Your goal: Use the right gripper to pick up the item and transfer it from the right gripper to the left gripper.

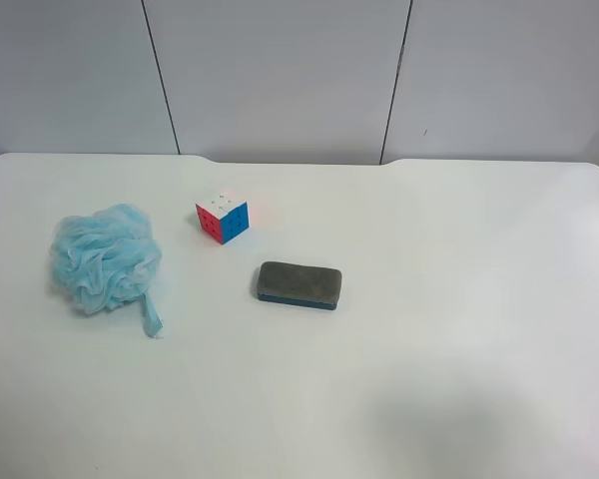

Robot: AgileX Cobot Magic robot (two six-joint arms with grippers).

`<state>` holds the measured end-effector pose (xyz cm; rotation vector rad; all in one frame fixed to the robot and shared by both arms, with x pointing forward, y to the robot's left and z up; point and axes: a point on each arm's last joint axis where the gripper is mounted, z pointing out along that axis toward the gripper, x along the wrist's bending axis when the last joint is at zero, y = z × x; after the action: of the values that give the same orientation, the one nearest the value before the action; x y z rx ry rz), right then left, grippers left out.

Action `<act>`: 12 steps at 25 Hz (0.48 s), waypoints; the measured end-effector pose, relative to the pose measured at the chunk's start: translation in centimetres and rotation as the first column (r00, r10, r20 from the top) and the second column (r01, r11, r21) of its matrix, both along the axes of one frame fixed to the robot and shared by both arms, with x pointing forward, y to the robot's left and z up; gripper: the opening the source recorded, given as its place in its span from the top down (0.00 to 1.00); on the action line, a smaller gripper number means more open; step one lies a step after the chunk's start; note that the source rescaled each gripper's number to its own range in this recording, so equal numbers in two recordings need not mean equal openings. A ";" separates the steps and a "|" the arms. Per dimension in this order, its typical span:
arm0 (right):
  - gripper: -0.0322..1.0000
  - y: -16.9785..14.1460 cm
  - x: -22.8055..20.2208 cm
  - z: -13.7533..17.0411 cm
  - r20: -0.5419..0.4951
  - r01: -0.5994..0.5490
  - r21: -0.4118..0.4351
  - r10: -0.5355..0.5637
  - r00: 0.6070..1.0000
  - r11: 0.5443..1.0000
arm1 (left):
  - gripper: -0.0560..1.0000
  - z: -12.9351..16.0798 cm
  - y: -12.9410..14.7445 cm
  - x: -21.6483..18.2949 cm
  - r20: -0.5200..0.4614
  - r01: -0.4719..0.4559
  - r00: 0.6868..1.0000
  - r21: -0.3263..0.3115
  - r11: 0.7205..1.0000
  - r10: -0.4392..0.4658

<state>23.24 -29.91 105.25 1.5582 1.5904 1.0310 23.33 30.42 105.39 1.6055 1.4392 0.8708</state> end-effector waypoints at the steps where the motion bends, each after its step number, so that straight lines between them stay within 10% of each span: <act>1: 0.00 0.0 0.0 0.0 0.000 0.000 0.000 0.000 1.000 1.000 | 0.00 0.0 0.0 0.0 0.000 0.001 1.000 0.003 1.000 -0.001; 12: 0.00 0.0 0.0 0.0 0.000 0.065 0.000 -0.065 0.998 0.998 | 0.00 0.0 -0.1 -0.1 0.000 -0.153 0.988 0.002 0.988 0.153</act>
<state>23.25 -29.87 105.25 1.5993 1.5293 0.9956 23.27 30.32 105.39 1.5113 1.5776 0.9590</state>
